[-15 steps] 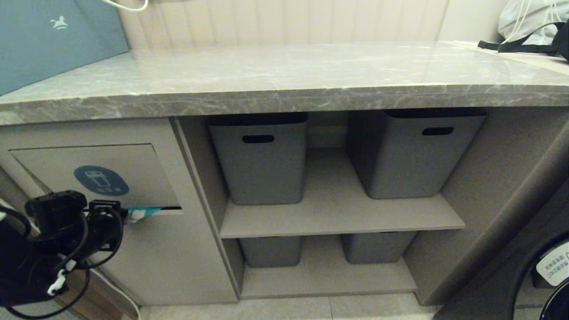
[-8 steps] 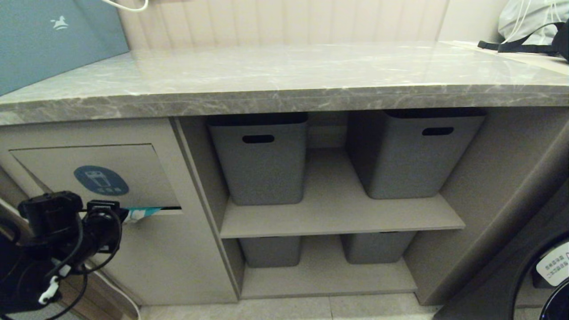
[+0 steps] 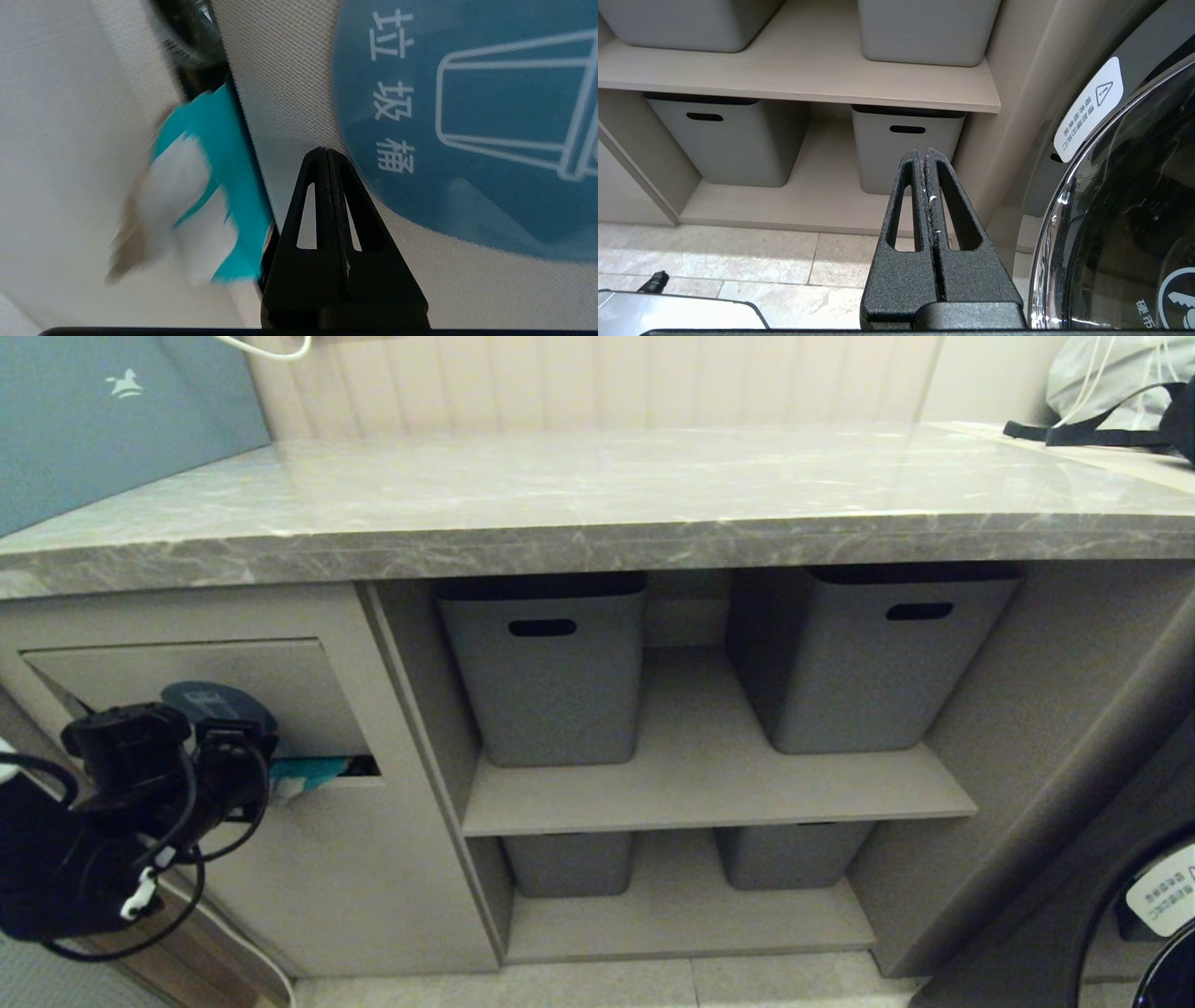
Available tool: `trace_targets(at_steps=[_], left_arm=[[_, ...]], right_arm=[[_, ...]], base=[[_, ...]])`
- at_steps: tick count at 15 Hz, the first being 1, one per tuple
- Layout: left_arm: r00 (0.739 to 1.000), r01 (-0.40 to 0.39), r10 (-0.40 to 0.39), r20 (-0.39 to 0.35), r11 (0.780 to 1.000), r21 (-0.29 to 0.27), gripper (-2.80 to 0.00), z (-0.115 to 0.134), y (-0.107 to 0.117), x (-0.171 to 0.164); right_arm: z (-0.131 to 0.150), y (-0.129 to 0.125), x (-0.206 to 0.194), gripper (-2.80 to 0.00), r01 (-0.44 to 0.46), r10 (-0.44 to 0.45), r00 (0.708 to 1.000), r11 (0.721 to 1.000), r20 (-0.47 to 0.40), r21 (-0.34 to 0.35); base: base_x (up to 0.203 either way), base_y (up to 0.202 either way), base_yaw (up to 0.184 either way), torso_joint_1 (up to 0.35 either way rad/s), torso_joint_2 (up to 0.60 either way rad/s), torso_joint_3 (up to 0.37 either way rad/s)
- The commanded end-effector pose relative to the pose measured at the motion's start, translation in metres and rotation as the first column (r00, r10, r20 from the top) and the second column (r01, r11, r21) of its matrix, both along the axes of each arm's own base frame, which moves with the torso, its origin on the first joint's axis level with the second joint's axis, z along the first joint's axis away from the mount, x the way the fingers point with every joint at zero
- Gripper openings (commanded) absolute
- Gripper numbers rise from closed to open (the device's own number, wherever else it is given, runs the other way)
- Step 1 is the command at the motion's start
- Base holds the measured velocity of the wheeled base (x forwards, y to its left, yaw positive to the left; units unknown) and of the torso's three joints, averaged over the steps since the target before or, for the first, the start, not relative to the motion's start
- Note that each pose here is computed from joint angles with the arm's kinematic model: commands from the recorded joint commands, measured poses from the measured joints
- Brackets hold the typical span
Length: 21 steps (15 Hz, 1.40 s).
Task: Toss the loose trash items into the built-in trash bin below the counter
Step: Put the garbage in the trash can
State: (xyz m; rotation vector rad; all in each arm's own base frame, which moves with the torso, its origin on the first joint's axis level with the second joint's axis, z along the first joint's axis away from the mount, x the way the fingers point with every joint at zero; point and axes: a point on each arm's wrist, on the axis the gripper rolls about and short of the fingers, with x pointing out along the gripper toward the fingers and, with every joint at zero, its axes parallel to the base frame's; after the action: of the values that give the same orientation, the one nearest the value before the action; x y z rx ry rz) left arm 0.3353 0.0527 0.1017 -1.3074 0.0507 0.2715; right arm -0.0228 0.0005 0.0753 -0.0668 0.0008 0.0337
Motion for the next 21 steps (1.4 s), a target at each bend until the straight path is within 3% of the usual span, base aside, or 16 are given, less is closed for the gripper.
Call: trace_targets(at_steps=[1,7,10,12,18,21], left_arm=[[1.000,-0.001,0.001,-0.010,1.000,-0.003,-2.80,-0.007,0.001,0.006],[1.000,0.007,-0.005,-0.024,0.998,0.056,-2.80,0.004,-0.004,-0.021],[0.995,-0.062,0.069,-0.068,0.993,0.098,-2.80,0.003,-0.002,-0.047],[0.976,-0.152,0.171,-0.135,0.979,0.139,-2.80,-0.009,0.000,-0.062],[0.966,-0.150,0.179,-0.185,0.975,0.162,-2.80,-0.027,0.003,-0.045],[0.976,-0.124,0.148,-0.158,0.980,0.153,-2.80,-0.023,0.004,-0.036]], right_arm=[[0.000,0.000,0.000,-2.80,0.000,0.000,1.000,1.000,0.002,-0.001],[0.000,0.000,0.000,-2.80,-0.002,0.002,1.000,1.000,0.001,-0.001],[0.000,0.000,0.000,-2.80,-0.001,0.001,1.000,1.000,0.002,-0.001],[0.000,0.000,0.000,-2.80,-0.002,0.002,1.000,1.000,0.002,-0.001],[0.000,0.000,0.000,-2.80,0.000,0.000,1.000,1.000,0.001,-0.001],[0.000,0.000,0.000,-2.80,-0.001,0.001,1.000,1.000,0.001,-0.001]], base=[[0.000,0.000,0.000,0.000,0.00,0.000],[0.000,0.000,0.000,0.000,0.00,0.000],[0.000,0.000,0.000,0.000,0.00,0.000],[0.000,0.000,0.000,0.000,0.00,0.000],[0.000,0.000,0.000,0.000,0.00,0.000],[0.000,0.000,0.000,0.000,0.00,0.000]])
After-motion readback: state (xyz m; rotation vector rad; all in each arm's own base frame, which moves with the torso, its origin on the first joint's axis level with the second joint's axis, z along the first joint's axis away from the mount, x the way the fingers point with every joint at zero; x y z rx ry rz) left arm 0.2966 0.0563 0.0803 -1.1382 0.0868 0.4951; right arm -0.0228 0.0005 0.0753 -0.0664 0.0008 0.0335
